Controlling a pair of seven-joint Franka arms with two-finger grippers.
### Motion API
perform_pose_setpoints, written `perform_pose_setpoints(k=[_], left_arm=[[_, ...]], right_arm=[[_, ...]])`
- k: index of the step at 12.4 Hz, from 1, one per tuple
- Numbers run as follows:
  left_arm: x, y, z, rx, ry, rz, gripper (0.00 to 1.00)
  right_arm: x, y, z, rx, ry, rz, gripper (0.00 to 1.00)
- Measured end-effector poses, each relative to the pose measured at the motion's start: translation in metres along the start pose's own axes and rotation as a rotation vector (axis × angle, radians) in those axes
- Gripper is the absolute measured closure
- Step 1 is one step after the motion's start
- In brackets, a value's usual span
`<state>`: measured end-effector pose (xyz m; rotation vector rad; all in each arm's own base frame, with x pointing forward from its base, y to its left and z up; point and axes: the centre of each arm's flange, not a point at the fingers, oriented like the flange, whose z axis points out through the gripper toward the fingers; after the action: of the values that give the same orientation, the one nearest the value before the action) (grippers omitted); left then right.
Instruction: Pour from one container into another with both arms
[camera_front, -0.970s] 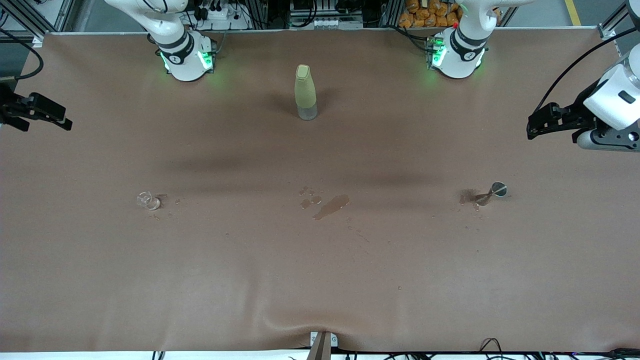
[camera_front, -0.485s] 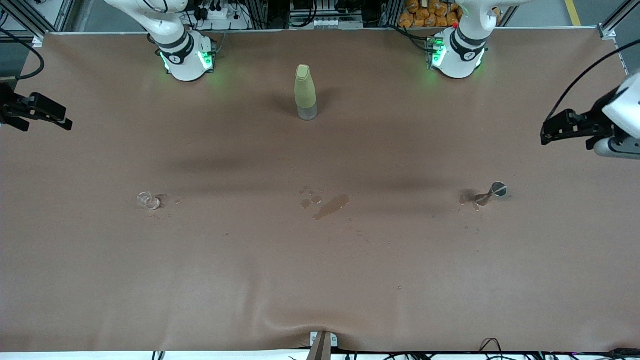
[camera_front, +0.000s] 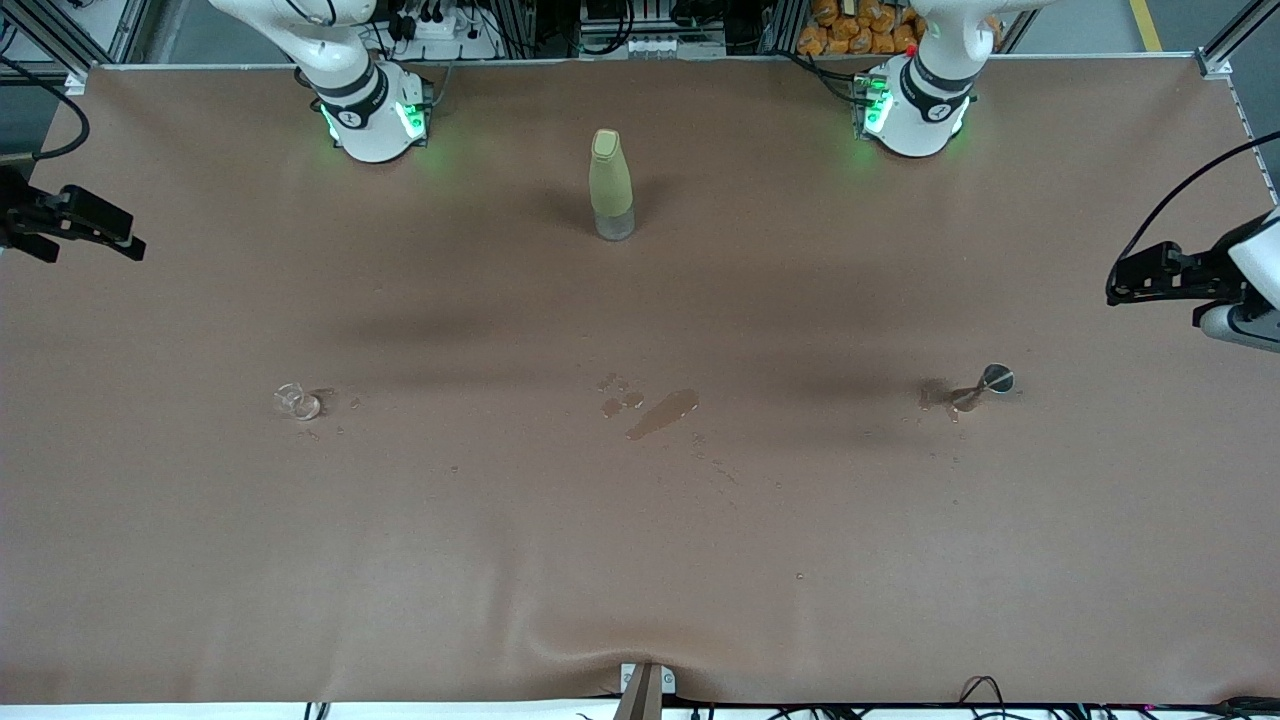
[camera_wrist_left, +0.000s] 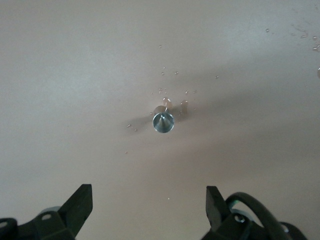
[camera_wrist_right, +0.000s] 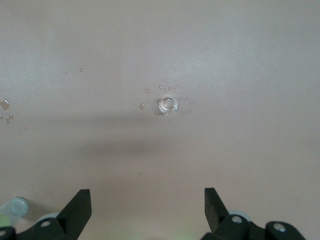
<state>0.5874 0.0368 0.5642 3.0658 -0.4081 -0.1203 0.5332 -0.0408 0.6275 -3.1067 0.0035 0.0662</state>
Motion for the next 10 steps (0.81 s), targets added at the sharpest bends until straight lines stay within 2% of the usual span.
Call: perform_pose_setpoints(k=[4, 6, 8, 10], left_arm=[[0.014, -0.014, 0.038, -0.028, -0.059, 0.02, 0.0], [0.013, -0.038, 0.052, -0.046, -0.069, 0.089, 0.0], [0.0, -0.073, 0.054, -0.094, -0.041, 0.208, 0.0], [-0.015, -0.112, 0.062, -0.181, 0.025, 0.314, 0.0]], right_arm=[[-0.002, 0.004, 0.0, 0.001, -0.007, 0.007, 0.0], [-0.002, 0.009, 0.0, 0.002, -0.007, 0.016, 0.0], [-0.003, 0.017, 0.0, 0.003, -0.007, 0.011, 0.0], [-0.005, 0.03, -0.001, 0.005, -0.006, -0.061, 0.0]])
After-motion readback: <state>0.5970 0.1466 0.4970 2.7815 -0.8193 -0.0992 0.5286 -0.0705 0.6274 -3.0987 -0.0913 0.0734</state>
